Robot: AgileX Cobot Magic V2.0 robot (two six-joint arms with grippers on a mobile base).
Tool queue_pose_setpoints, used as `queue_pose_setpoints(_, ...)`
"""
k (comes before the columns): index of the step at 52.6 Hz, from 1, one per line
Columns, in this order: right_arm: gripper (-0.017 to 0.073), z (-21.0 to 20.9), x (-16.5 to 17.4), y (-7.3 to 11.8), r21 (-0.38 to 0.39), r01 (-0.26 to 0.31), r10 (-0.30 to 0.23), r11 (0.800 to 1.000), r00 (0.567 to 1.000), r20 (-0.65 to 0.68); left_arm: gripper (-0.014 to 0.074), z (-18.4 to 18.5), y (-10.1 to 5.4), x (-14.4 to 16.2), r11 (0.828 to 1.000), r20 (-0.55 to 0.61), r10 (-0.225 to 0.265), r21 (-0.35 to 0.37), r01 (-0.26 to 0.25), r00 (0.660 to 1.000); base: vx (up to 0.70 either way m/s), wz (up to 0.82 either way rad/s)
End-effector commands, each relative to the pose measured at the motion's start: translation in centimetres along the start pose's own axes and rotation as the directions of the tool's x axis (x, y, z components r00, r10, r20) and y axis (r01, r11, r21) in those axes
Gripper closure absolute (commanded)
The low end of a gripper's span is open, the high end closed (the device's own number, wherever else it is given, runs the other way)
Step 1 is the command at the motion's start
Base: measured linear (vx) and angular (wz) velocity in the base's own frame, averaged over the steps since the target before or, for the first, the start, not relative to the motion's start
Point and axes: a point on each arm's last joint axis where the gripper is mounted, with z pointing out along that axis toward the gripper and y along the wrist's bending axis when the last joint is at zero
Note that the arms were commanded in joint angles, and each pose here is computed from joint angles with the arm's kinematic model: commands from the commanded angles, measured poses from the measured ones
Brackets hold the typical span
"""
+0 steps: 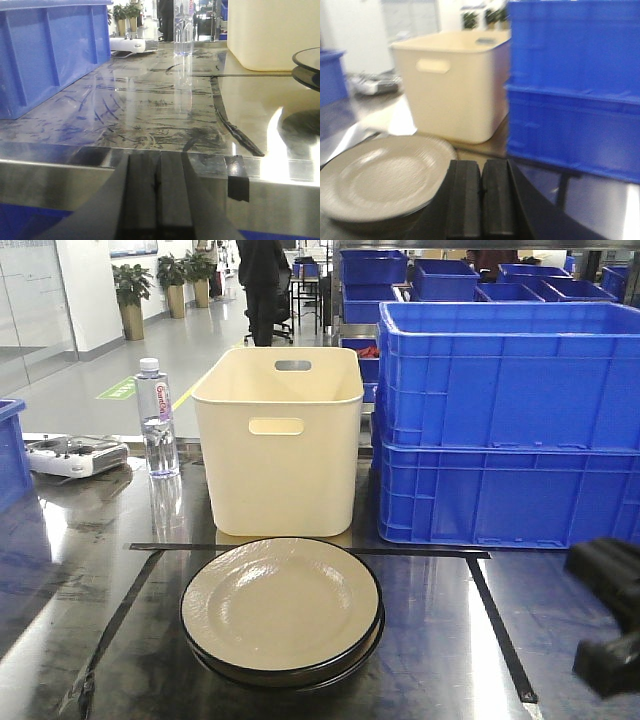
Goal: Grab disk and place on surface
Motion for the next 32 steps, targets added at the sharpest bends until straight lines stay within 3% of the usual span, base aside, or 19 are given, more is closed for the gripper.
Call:
queue_pose_setpoints(1, 0.0566, -0.3, -0.8, -0.2, 0.027, 0.019, -0.018, 0.999, 1.000, -0.005, 0.0595, 0.0, 0.0, -0.5, 1.000, 0.084, 0.000, 0.001, -0.001, 0.996, 0.00, 0.00)
queue_pose_setpoints(2, 0.0566, -0.3, -0.7, -0.2, 0.033, -0.017, 0.018, 0.999, 1.000, -0.009, 0.0595, 0.0, 0.0, -0.5, 1.000, 0.084, 0.000, 0.001, -0.001, 0.996, 0.00, 0.00)
queue_pose_setpoints(4, 0.0566, -0.3, -0.6, -0.4, 0.047, -0.023, 0.024, 0.999, 1.000, -0.020, 0.0595, 0.0, 0.0, -0.5, 1.000, 0.084, 0.000, 0.001, -0.001, 0.996, 0.00, 0.00)
queue_pose_setpoints(17, 0.0566, -1.6, 1.9, -1.0, 0.108, -0.007, 0.010, 0.994, 1.000, -0.029, 0.0595, 0.0, 0.0, -0.5, 1.000, 0.084, 0.000, 0.001, -0.001, 0.996, 0.00, 0.00)
queue_pose_setpoints(24, 0.0566, -4.7, 5.8, -1.5, 0.133, -0.024, 0.011, 0.991, 0.995, 0.098, 0.0595, 0.0, 0.0, -0.5, 1.000, 0.084, 0.000, 0.001, -0.001, 0.996, 0.00, 0.00)
queue_pose_setpoints(32, 0.0566, -7.6, 12.8, -1.5, 0.143, -0.031, 0.006, 0.989, 0.985, 0.170, 0.0595, 0.0, 0.0, -0.5, 1.000, 0.084, 0.000, 0.001, -0.001, 0.996, 0.00, 0.00)
